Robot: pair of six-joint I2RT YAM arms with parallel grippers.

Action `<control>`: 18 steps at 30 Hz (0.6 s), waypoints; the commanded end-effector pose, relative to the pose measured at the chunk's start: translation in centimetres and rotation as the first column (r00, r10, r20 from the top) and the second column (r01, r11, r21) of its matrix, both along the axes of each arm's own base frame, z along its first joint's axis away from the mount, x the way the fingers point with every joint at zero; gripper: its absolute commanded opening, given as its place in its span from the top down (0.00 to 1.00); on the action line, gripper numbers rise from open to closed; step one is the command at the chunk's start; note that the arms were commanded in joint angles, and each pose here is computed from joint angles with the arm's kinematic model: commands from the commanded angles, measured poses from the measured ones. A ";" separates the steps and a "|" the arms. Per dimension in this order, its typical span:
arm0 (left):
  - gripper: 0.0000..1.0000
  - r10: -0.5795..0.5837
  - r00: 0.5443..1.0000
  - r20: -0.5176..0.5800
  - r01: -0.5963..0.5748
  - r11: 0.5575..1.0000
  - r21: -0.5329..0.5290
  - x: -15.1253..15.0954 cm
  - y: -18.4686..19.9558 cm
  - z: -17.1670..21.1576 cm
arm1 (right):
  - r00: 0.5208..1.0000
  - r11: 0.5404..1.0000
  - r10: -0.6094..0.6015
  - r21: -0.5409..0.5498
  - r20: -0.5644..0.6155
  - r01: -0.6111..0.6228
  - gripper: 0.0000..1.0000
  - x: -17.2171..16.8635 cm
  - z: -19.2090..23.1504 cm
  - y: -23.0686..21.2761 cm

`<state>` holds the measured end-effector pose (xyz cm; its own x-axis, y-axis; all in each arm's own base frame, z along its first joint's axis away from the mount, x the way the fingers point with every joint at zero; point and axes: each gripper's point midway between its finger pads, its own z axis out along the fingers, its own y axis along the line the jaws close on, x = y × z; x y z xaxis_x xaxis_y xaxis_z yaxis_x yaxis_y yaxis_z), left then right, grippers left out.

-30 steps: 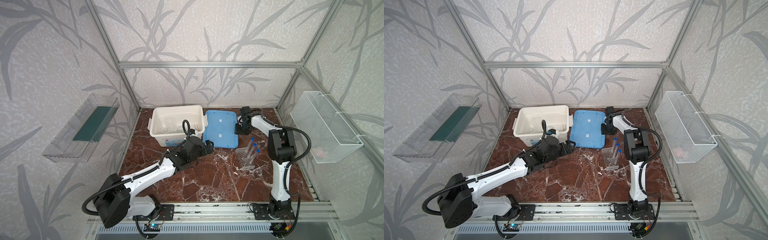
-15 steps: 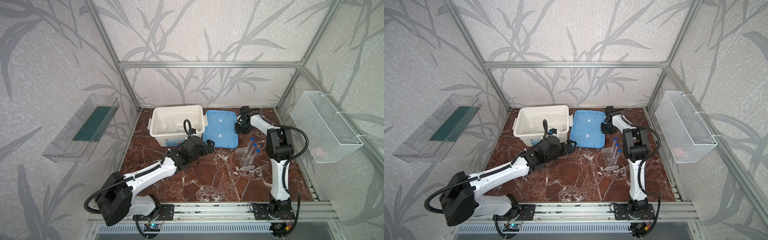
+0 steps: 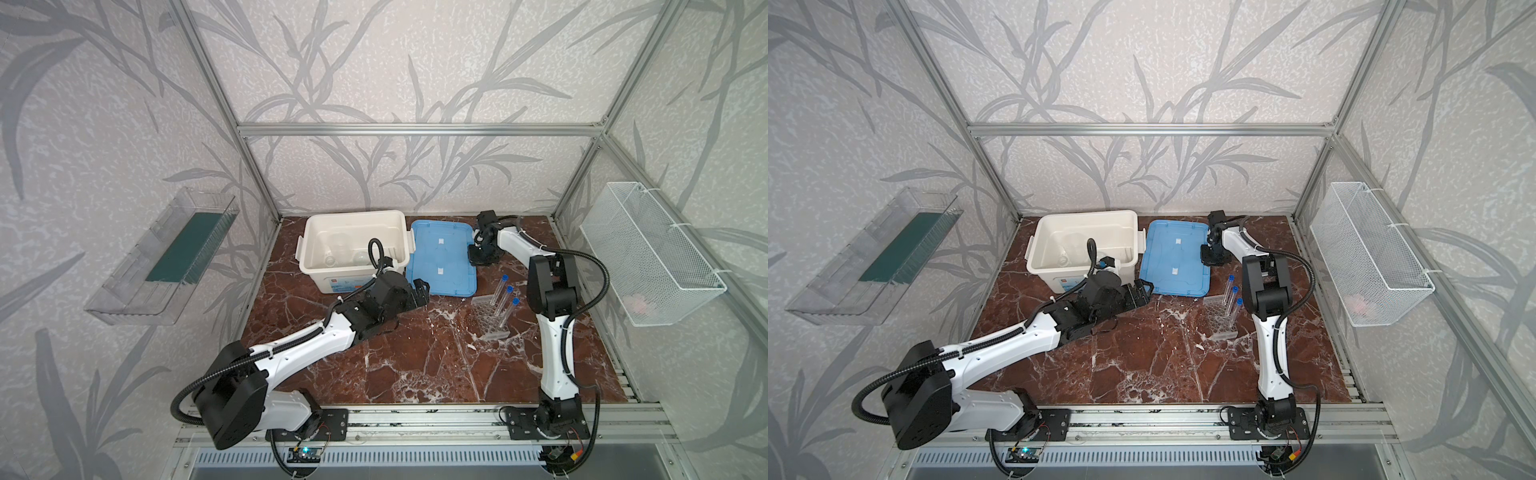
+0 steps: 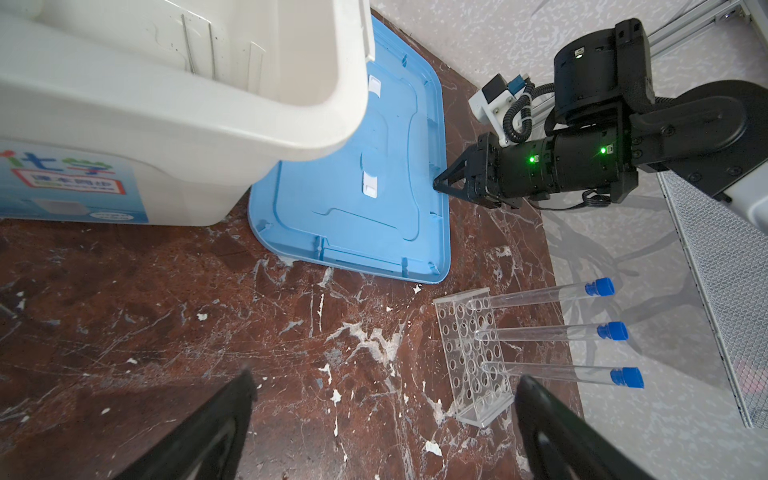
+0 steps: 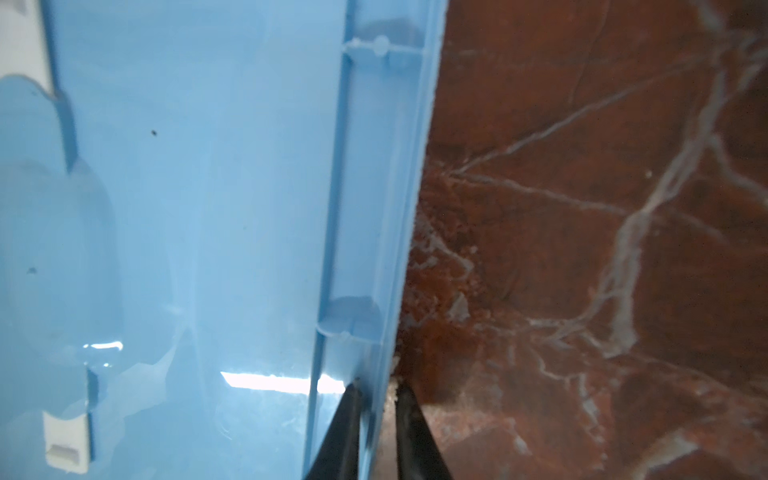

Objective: Organize the chemistry lab equipment
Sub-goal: 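Lower the right gripper onto the blue lid's rim and close on it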

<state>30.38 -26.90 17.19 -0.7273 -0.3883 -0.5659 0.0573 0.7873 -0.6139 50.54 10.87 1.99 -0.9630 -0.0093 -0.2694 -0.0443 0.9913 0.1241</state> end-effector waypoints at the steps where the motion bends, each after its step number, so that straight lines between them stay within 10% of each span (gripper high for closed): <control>1: 0.01 0.024 0.999 0.040 -0.023 1.000 -0.009 0.6 0.0 1.3 | 0.999 1.000 0.008 -0.030 -0.051 -0.009 0.90 -0.8 -1.3 -0.1; 18: 0.01 0.008 0.998 0.057 -0.004 0.998 -0.059 0.0 0.0 2.1 | 0.973 0.998 -0.064 -0.009 0.220 0.068 1.00 1.7 8.9 -0.8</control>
